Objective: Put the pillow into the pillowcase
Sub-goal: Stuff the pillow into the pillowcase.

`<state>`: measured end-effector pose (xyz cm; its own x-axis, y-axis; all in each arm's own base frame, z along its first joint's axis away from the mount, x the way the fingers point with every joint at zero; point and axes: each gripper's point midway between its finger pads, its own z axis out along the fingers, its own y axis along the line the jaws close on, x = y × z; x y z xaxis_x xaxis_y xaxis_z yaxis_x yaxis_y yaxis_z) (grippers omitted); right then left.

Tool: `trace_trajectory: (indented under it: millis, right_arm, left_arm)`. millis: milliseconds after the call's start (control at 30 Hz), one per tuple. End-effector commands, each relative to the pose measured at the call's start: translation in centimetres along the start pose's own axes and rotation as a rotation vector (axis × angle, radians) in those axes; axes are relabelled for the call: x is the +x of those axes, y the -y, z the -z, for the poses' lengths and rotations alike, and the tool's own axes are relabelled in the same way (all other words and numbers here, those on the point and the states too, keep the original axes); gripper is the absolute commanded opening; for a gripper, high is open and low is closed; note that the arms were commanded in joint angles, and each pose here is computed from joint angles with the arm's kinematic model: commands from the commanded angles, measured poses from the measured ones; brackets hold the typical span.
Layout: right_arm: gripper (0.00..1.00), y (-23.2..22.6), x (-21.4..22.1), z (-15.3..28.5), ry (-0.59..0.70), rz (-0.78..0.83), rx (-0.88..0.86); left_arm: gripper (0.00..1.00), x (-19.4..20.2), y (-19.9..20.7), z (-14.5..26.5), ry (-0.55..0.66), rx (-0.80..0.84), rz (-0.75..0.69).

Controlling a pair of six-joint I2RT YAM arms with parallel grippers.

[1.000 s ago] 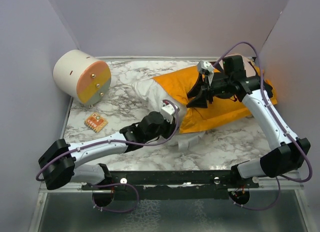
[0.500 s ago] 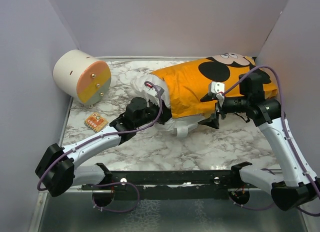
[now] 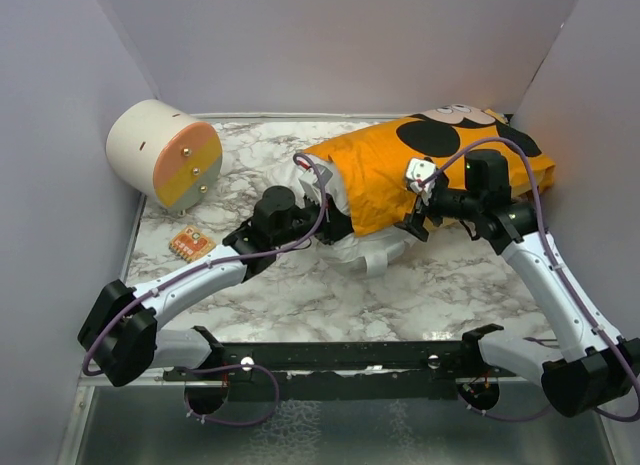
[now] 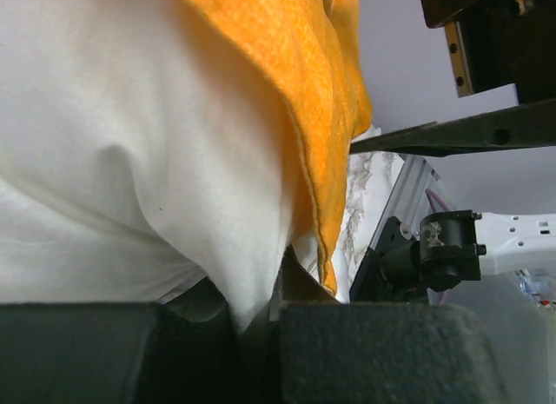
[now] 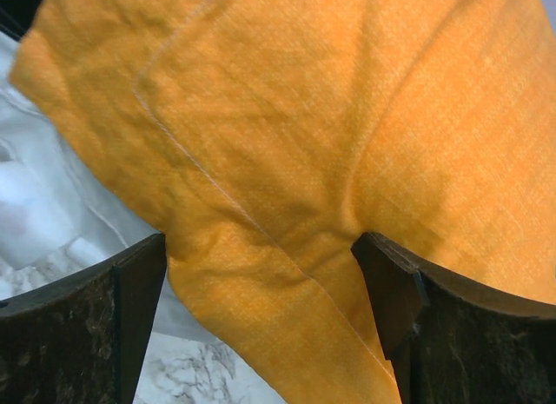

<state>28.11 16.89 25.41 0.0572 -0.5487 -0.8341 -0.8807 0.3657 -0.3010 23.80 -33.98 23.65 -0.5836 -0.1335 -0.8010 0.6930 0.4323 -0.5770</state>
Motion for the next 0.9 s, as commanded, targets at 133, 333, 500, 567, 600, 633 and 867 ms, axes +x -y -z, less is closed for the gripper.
trace_trajectory:
  millis: [133,333,500,567,600,633,867]
  right_arm:
    - [0.75,4.7,2.0,0.1,-0.095,0.016,0.240]
    - [0.27,1.2,-2.5,0.3,0.059,-0.011,0.023]
    - [0.01,-2.1,-5.5,0.6,0.184,-0.050,-0.175]
    - [0.01,-2.6,-7.2,0.8,0.237,-0.062,-0.239]
    - [0.01,-2.7,-8.4,1.0,0.274,-0.064,-0.277]
    - [0.01,-2.7,-10.2,1.4,0.318,-0.056,-0.314]
    - [0.01,-3.3,-23.4,6.9,0.614,0.051,-0.625]
  left_arm:
    - [0.00,-5.4,4.7,1.2,0.151,0.172,-0.057]
    - [0.00,-5.2,3.3,1.7,0.157,0.130,-0.055]
    - [0.00,-5.3,2.7,1.5,0.152,0.124,-0.059]
    - [0.00,-5.7,2.9,1.3,0.154,0.136,-0.072]
    - [0.00,-6.2,3.1,1.2,0.158,0.143,-0.082]
    - [0.00,-6.6,3.3,1.0,0.160,0.145,-0.097]
    - [0.00,-10.8,-2.0,-0.3,0.188,-0.147,-0.274]
